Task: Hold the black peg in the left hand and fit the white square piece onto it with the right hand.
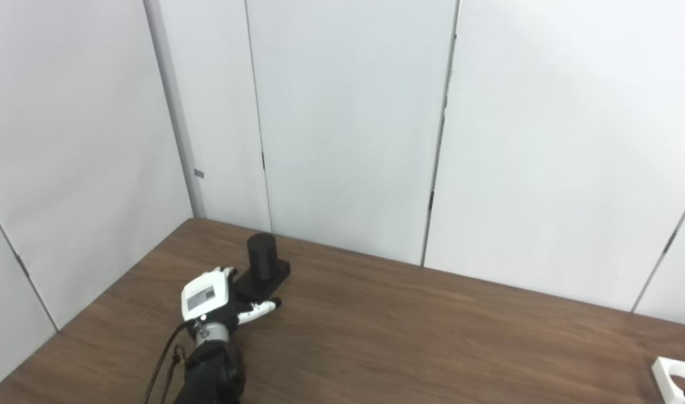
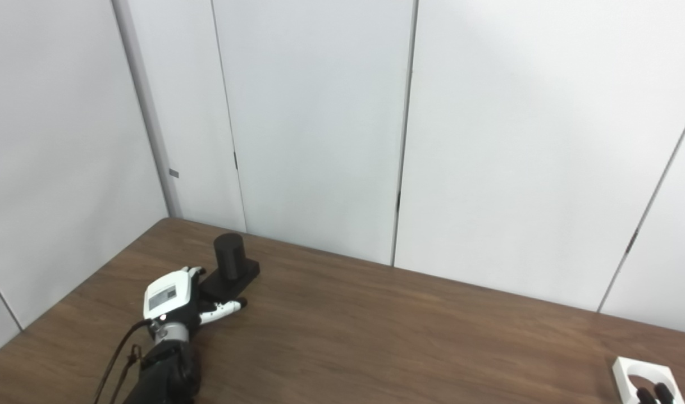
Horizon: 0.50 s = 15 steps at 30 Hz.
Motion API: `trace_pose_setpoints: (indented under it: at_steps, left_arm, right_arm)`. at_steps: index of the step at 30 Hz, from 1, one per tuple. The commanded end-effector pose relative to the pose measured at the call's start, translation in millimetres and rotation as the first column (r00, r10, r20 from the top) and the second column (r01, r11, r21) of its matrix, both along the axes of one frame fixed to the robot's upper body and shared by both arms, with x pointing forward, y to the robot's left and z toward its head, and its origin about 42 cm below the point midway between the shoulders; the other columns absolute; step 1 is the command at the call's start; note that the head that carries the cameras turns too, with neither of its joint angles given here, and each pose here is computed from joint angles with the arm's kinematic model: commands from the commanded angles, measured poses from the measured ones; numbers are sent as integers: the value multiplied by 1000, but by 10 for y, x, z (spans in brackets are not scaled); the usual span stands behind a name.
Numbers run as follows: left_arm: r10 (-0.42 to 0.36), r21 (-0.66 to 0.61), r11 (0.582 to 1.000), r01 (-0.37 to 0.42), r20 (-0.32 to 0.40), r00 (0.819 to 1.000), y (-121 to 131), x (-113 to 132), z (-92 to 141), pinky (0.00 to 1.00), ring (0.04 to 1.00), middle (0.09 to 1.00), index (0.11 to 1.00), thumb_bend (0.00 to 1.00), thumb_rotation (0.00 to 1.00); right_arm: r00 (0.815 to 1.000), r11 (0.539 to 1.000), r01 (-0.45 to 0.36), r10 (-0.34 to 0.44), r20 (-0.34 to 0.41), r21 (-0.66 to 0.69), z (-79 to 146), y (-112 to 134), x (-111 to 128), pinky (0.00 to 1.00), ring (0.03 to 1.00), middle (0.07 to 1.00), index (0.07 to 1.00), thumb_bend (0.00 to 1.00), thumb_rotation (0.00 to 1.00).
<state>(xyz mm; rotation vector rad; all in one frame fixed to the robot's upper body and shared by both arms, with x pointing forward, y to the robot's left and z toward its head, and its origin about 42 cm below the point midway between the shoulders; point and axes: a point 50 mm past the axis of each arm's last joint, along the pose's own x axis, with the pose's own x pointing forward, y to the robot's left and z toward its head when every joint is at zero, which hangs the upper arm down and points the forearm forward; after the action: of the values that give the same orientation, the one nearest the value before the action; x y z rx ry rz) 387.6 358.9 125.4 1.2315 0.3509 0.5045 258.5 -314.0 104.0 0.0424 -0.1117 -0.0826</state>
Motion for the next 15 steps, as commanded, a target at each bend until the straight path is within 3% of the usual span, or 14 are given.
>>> trace_pose_setpoints:
  at_steps: [1,9,15]
  left_arm:
    - [-5,80,997,-2,75,997,58,210,325,890,920,897,791,896,688]
    - [-18,100,995,14,42,999,35,322,333,882,908,862,737,882,682]
    - [-18,129,992,8,72,997,-33,364,293,819,854,823,665,868,594]
  right_arm:
    - [989,998,20,-12,-147,57,-414,65,-352,1000,1000,970,1000,712,983]
    - [989,998,17,-8,-148,61,-394,76,-364,1000,1000,966,1000,673,998]
    - [989,998,10,-1,-147,60,-393,73,-373,1000,1000,960,1000,694,993]
